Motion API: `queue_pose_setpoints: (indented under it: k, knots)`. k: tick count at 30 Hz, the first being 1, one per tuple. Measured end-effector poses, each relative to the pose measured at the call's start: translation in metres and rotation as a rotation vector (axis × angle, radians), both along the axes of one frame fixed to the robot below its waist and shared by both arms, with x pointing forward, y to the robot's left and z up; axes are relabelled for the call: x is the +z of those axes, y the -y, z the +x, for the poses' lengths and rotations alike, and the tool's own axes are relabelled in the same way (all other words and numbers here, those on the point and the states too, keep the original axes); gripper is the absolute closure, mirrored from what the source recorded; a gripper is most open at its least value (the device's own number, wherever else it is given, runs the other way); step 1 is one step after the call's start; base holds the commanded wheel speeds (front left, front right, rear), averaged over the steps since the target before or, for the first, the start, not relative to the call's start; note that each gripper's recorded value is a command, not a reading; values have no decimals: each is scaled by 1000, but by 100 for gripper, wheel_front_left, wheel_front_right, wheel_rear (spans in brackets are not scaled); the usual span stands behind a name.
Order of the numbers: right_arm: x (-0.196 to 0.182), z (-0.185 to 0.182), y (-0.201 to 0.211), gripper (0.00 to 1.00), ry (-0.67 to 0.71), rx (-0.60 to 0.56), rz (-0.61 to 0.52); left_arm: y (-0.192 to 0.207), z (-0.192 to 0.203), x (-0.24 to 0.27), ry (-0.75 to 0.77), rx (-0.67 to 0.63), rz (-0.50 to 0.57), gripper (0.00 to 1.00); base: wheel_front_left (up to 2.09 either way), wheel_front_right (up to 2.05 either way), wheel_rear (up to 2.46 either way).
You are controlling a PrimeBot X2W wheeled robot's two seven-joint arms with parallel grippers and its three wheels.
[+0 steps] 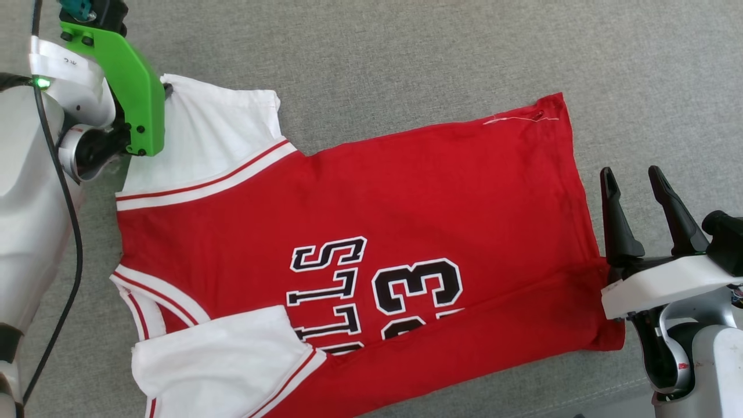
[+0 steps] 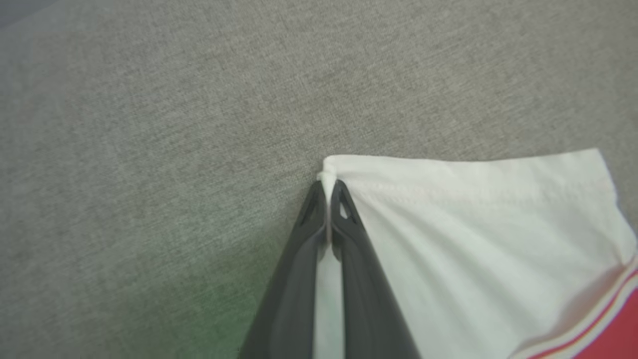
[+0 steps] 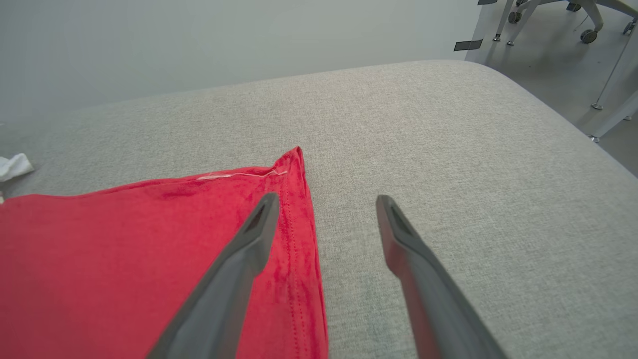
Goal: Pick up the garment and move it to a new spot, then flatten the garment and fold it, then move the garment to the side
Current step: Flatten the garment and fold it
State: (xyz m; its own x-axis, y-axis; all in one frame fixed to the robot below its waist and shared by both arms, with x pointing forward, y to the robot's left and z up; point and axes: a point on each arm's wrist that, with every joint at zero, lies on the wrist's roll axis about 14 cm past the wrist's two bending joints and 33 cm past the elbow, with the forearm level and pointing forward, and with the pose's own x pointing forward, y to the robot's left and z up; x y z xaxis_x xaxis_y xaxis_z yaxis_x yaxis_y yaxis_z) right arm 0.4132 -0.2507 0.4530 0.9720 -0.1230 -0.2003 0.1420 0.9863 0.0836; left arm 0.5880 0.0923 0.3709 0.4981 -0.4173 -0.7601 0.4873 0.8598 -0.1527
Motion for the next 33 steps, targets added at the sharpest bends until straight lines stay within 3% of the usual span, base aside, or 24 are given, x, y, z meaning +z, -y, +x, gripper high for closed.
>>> queue_pose_setpoints:
  k: [12,21,33]
  knots:
    - [19,-1,0,0,-26,66,-42,13,-21,54,143,14,-144,100,0,0,0]
    - [10,8,-4,0,-234,191,-81,-3,-65,96,245,27,-170,100,0,0,0]
    - [-15,63,-15,0,-525,355,-189,-16,-108,130,348,40,-179,100,0,0,0]
